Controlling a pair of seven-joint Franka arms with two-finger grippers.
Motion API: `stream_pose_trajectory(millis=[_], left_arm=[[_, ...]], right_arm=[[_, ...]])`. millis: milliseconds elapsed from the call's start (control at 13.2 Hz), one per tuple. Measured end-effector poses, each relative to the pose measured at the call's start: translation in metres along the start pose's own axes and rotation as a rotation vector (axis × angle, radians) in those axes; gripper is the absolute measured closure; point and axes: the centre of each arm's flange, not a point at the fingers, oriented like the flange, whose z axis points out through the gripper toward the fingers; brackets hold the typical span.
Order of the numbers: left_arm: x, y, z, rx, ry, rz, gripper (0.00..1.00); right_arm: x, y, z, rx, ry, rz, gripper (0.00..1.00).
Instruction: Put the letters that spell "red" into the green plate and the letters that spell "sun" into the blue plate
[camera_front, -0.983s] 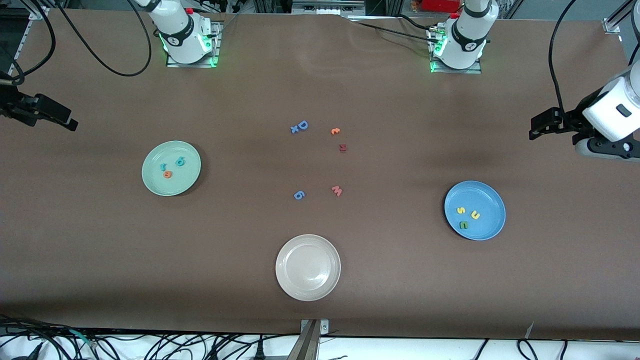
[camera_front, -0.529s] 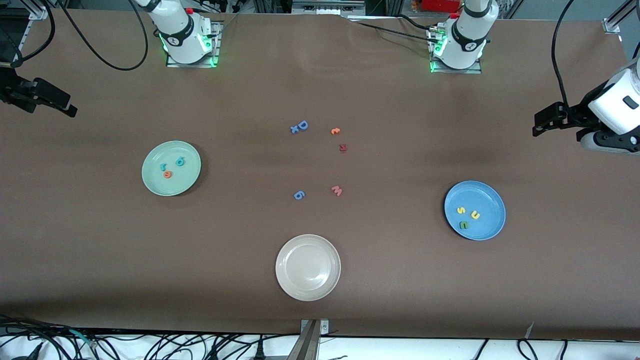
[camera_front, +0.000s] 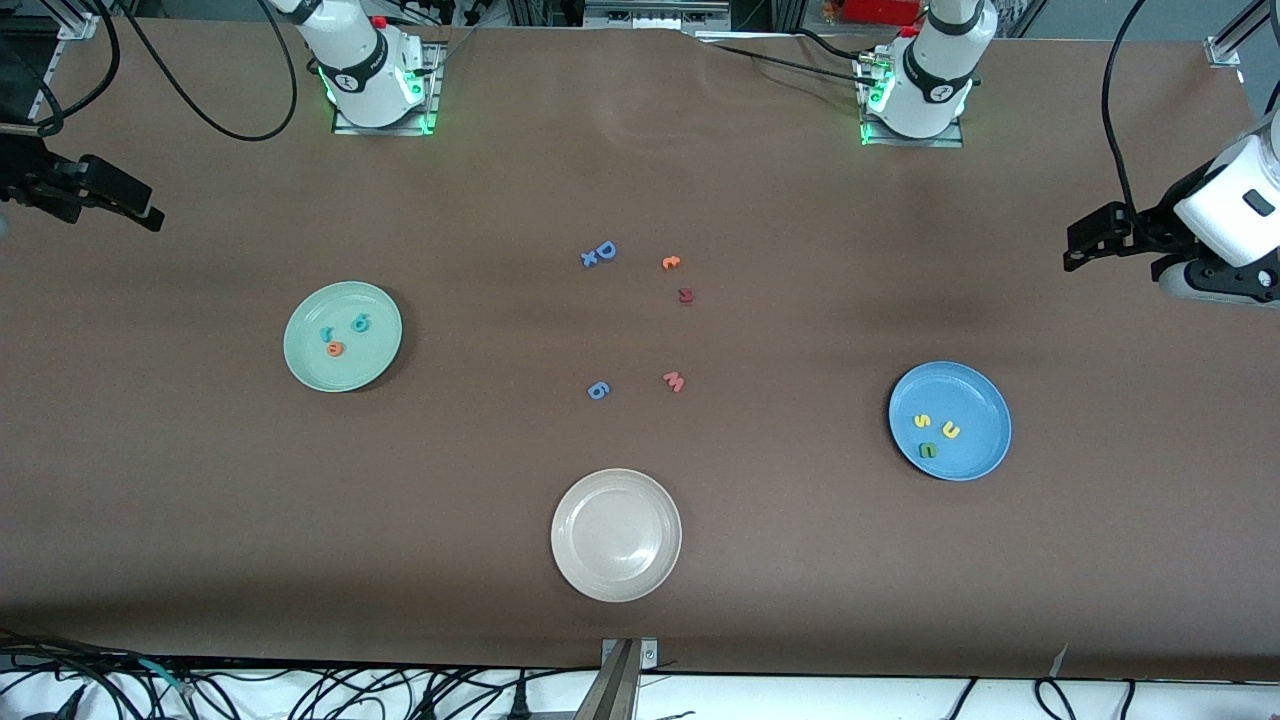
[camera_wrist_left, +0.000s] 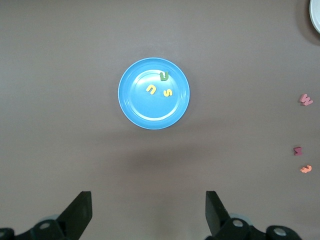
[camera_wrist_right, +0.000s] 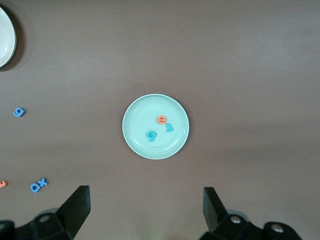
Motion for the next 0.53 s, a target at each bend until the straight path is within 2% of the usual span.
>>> stream_pose_trajectory(millis=[529], left_arm=[[0.0003,0.0006,0.0056,-0.001,-0.011,0.001,0.0]], right_arm=[[0.002,0.0006,0.0042,-0.001,-0.01,0.001,0.0]])
